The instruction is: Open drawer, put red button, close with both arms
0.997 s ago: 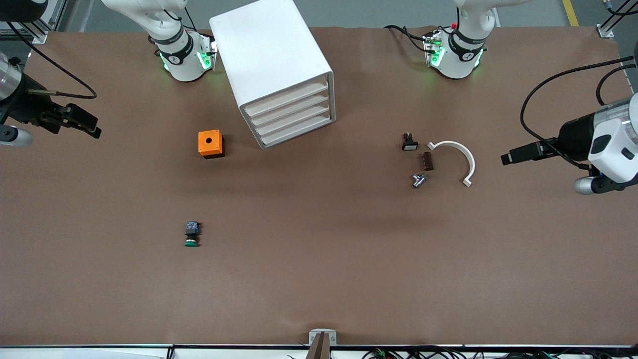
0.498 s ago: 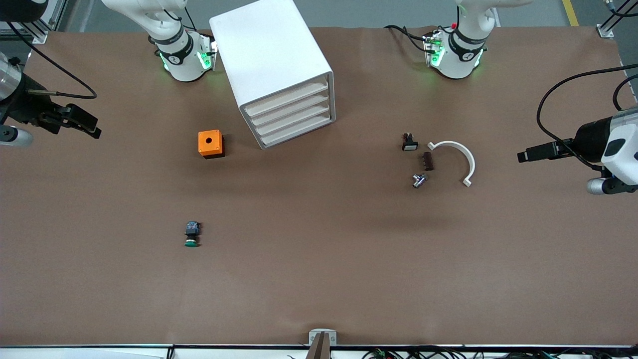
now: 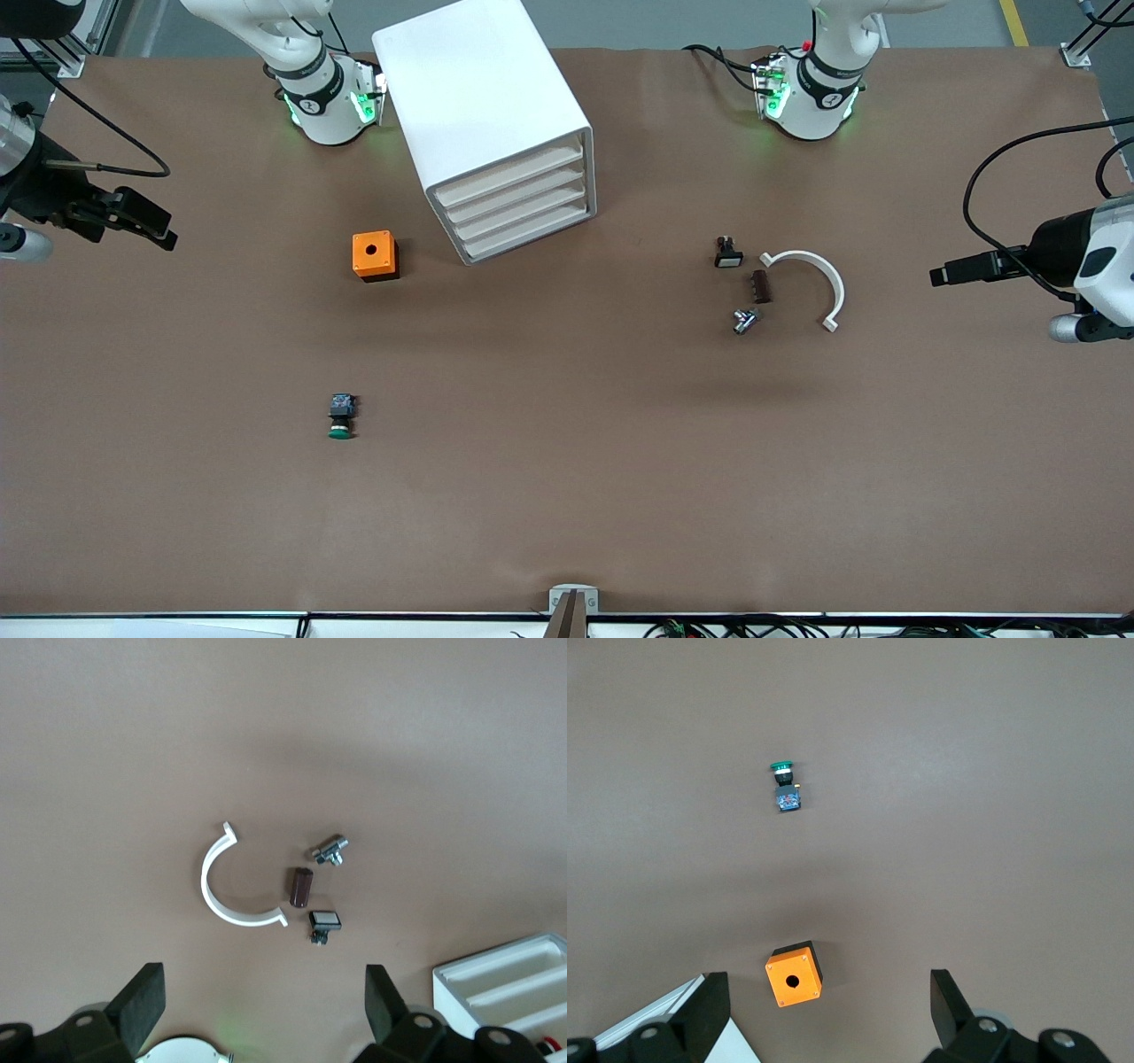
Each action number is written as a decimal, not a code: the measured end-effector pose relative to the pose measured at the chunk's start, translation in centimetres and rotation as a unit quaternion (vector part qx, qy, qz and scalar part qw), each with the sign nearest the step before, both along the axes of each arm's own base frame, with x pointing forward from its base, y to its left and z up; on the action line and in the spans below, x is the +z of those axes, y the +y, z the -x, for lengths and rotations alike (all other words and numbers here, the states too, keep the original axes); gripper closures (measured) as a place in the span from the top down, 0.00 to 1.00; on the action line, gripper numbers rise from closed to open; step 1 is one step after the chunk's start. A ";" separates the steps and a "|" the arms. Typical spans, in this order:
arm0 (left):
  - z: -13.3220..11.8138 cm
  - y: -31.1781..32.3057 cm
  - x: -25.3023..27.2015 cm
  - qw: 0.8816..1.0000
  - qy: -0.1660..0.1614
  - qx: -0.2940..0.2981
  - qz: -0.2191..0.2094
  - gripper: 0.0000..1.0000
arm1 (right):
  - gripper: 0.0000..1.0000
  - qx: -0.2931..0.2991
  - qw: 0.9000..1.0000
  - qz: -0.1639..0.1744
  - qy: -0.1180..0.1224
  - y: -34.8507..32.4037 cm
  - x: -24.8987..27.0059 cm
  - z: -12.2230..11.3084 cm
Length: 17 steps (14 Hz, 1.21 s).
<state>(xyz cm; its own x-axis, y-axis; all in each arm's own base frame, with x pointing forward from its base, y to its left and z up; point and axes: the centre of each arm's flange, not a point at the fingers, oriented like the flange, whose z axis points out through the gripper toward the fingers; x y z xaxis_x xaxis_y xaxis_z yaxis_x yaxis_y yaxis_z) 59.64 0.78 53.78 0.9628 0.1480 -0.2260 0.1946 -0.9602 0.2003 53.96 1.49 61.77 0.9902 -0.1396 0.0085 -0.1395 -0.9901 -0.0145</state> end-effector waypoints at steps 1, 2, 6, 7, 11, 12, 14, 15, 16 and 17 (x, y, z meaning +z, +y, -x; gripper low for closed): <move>0.2 0.1 0.0 1.000 -0.013 0.004 0.000 1.00 | 1.00 0.000 1.000 0.000 -0.002 0.0 0.1 0.0; 0.6 0.2 -0.1 1.000 -0.024 0.006 -0.005 1.00 | 1.00 0.001 1.000 0.001 -0.003 0.0 0.1 0.0; 2.3 -1.4 0.4 0.998 -0.049 -0.012 -0.027 1.00 | 1.00 0.033 0.999 0.001 -0.005 -0.1 0.2 0.0; 2.6 -1.6 1.0 0.998 -0.055 -0.014 -0.028 1.00 | 1.00 0.035 0.999 0.001 -0.005 -0.1 0.2 0.0; 4.0 -2.3 4.4 0.996 -0.086 -0.019 -0.028 1.00 | 1.00 0.037 0.999 0.002 -0.006 -0.1 0.2 0.0; 4.4 -2.8 5.1 0.995 -0.093 -0.023 -0.028 1.00 | 1.00 0.038 0.999 0.002 -0.006 -0.1 0.2 0.0; 4.9 -3.8 6.0 0.994 -0.102 -0.034 -0.035 1.00 | 1.00 0.039 0.999 0.002 -0.006 -0.1 0.2 0.0; 5.0 -4.2 6.3 0.992 -0.105 -0.041 -0.046 1.00 | 1.00 0.039 0.999 0.002 -0.006 -0.1 0.2 0.0; 5.1 -4.7 6.6 0.991 -0.109 -0.049 -0.055 1.00 | 1.00 0.039 0.999 0.002 -0.006 -0.1 0.2 0.0; 5.1 -5.4 6.9 0.990 -0.113 -0.056 -0.061 1.00 | 1.00 0.039 0.999 0.002 -0.006 -0.1 0.2 0.0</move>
<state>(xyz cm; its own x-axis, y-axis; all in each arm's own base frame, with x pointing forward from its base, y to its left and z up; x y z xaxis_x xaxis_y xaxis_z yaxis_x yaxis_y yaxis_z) 54.49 -4.57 60.66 0.9987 0.0510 0.0097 0.0496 -0.9928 0.1087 53.97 1.37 62.00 0.9978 -0.0622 0.0214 -0.0620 -0.9980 -0.0127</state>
